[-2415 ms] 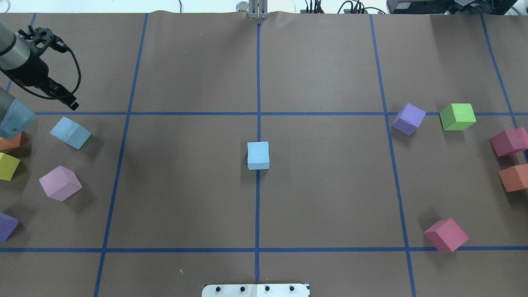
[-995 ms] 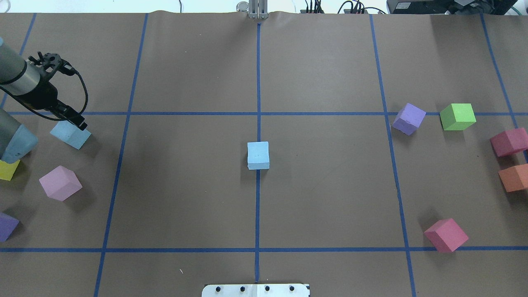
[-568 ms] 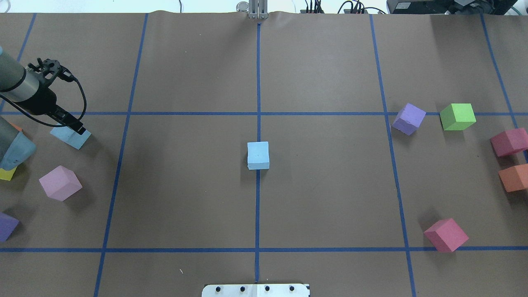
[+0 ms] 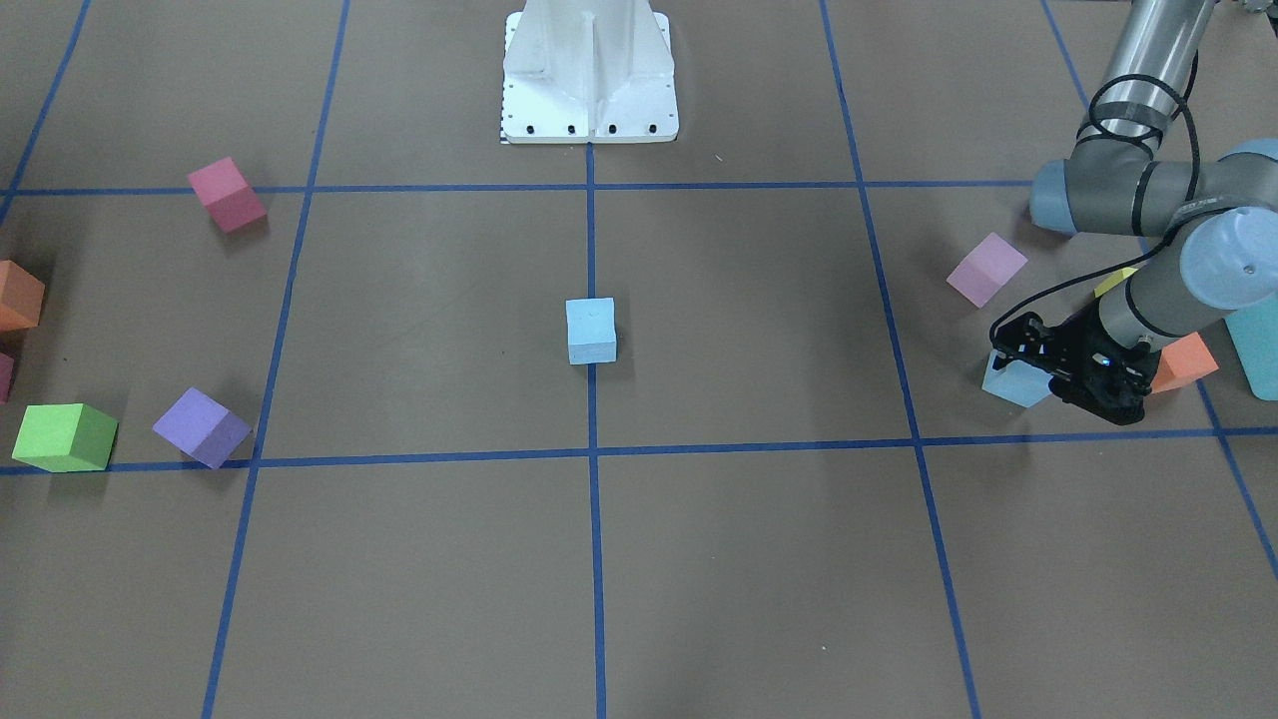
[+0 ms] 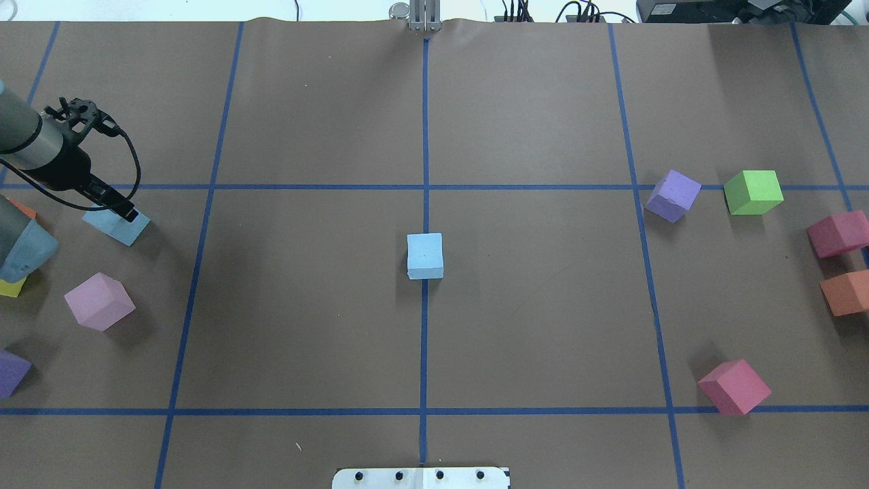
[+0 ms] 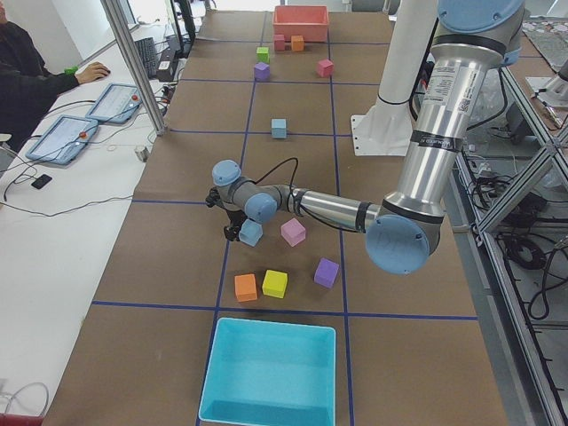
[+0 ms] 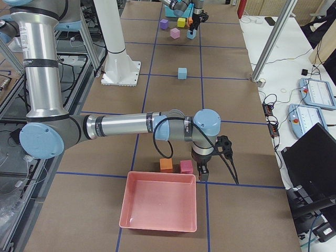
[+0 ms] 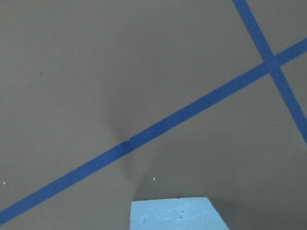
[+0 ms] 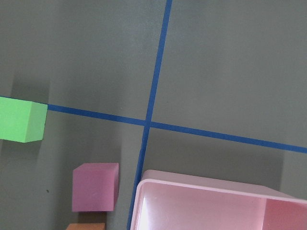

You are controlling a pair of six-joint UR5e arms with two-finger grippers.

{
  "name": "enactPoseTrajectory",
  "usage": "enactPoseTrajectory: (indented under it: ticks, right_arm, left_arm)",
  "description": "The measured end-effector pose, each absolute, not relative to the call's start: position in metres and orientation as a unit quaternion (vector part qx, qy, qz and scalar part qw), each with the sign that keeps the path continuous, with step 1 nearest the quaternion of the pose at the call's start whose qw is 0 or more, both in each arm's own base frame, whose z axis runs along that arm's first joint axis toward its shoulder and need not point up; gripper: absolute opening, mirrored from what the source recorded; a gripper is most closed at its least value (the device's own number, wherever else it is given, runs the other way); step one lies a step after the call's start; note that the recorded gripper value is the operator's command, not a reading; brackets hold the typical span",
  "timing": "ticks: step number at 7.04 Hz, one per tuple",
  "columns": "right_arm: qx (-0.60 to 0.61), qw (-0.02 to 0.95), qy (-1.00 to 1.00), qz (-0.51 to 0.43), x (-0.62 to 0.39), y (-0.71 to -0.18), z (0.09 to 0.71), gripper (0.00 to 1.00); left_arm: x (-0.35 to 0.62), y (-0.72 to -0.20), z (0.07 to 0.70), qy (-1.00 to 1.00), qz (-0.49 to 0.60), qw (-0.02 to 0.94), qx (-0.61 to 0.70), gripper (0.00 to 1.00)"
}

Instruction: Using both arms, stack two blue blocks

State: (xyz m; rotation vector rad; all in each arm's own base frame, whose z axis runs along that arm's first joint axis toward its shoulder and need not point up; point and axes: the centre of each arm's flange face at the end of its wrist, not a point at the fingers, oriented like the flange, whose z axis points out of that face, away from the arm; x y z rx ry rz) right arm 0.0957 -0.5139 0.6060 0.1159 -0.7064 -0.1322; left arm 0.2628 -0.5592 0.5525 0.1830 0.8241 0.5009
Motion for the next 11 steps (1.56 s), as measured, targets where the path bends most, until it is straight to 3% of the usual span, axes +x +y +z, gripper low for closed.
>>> enactPoseTrajectory:
  ticks: [3,9,11]
  right_arm:
    - [0.057,0.935,-0.345,-0.063,0.096,-0.516,0.604,1.0]
    - [0.061,0.934,-0.345,-0.064,0.096,-0.52,0.598,1.0]
    - [0.06,0.934,-0.345,-0.063,0.096,-0.52,0.598,1.0]
  left_arm:
    - [0.263,-0.559,0.556,0.395,0.239,0.883,0.085,0.71]
    - [0.265,-0.56,0.555,0.399,0.237,0.882,0.079,0.71]
    - [0.275,-0.571,0.527,0.416,0.212,0.882,0.07,0.7]
